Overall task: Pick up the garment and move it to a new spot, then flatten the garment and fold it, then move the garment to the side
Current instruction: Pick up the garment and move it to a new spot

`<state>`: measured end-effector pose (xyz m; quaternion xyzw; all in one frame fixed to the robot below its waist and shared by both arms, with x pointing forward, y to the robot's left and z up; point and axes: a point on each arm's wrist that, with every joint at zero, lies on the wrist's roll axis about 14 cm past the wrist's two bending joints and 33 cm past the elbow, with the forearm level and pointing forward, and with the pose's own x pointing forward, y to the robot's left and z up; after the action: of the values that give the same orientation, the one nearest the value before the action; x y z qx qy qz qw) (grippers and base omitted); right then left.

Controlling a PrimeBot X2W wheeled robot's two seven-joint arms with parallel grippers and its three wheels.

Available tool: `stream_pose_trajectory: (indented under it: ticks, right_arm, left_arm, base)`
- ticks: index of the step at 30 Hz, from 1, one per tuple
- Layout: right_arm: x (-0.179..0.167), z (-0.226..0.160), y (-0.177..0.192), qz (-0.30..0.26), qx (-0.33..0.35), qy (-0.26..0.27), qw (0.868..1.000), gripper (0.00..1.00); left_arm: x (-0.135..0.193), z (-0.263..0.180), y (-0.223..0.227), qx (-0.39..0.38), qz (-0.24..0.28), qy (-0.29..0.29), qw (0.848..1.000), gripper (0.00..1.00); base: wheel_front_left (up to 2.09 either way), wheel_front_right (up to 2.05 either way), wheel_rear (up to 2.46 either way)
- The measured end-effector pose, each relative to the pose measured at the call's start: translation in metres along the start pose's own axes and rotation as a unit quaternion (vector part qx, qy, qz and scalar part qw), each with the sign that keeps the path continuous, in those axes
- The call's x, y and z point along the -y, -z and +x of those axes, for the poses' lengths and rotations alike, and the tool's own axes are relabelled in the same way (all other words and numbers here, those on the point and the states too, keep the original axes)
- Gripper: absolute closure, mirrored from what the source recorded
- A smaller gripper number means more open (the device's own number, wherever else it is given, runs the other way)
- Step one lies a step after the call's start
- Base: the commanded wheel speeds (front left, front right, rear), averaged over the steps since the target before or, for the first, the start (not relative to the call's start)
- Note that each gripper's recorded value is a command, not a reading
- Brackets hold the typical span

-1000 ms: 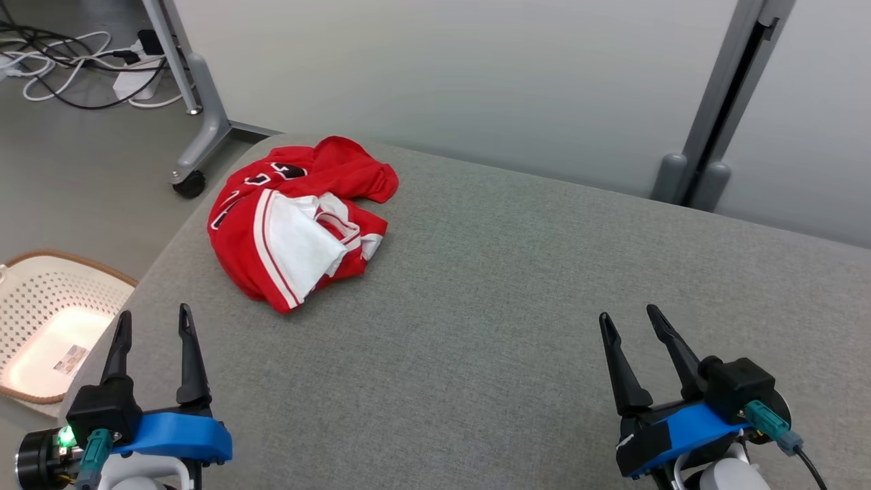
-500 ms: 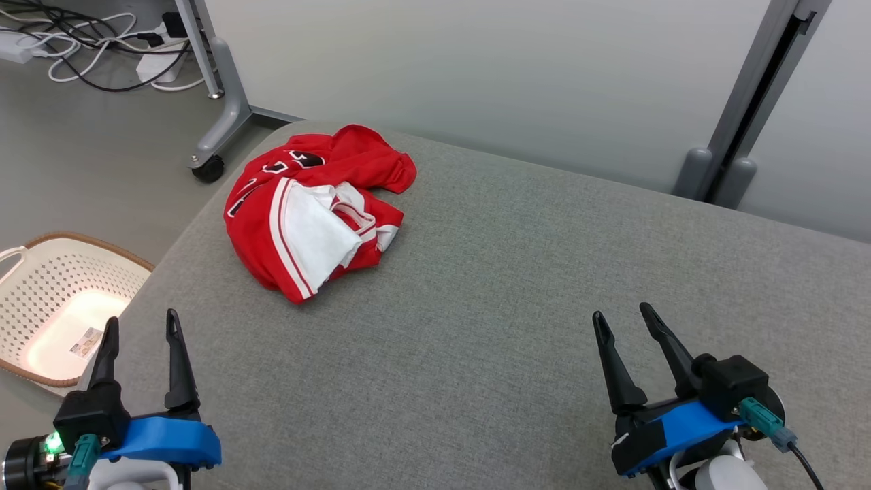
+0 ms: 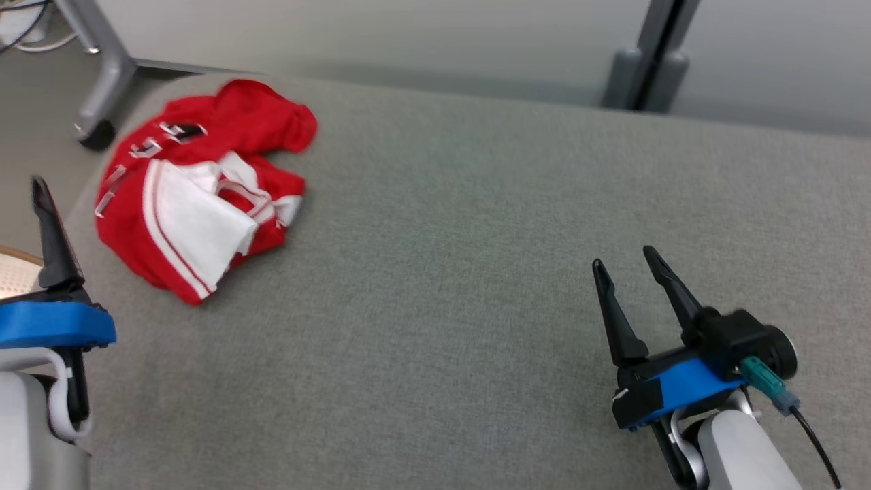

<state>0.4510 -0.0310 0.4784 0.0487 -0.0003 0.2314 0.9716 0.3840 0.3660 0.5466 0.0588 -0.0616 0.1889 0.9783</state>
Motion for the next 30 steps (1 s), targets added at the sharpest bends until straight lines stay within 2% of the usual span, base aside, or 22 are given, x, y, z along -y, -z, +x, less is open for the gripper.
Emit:
stream_pose_trajectory:
  ticks: [9,14,16,21,22,26,30]
  right_arm:
    - [0.059,0.003,0.015,-0.034,-0.016,0.064,0.997,0.00]
    - [0.080,0.002,0.026,-0.043,-0.027,0.087,0.995,0.00]
    - [0.083,0.003,0.027,-0.043,-0.027,0.091,0.995,0.00]
    - [0.087,0.006,0.033,-0.045,-0.032,0.094,0.994,0.00]
    - [0.087,0.006,0.033,-0.045,-0.032,0.094,0.994,0.00]
    - [0.085,0.008,0.033,-0.045,-0.032,0.090,0.994,0.00]
    - [0.083,0.011,0.029,-0.050,-0.029,0.086,0.995,0.00]
  left_arm:
    - [0.031,0.087,0.029,-0.024,0.012,0.035,0.999,0.00]
    - [0.037,0.108,0.082,-0.113,0.022,0.046,0.992,0.00]
    - [0.039,0.109,0.093,-0.136,0.021,0.049,0.989,0.00]
    - [0.041,0.093,0.147,-0.246,0.011,0.045,0.968,0.00]
    - [0.041,0.093,0.147,-0.246,0.011,0.045,0.968,0.00]
    - [0.042,0.065,0.183,-0.334,-0.004,0.039,0.942,0.00]
    - [0.043,0.051,0.194,-0.369,-0.021,0.035,0.929,0.00]
  base:
    - [0.00,0.00,0.00]
    - [0.00,0.00,0.00]
    - [0.00,0.00,0.00]
    - [0.00,0.00,0.00]
    - [0.00,0.00,0.00]
    - [0.00,0.00,0.00]
    - [0.00,0.00,0.00]
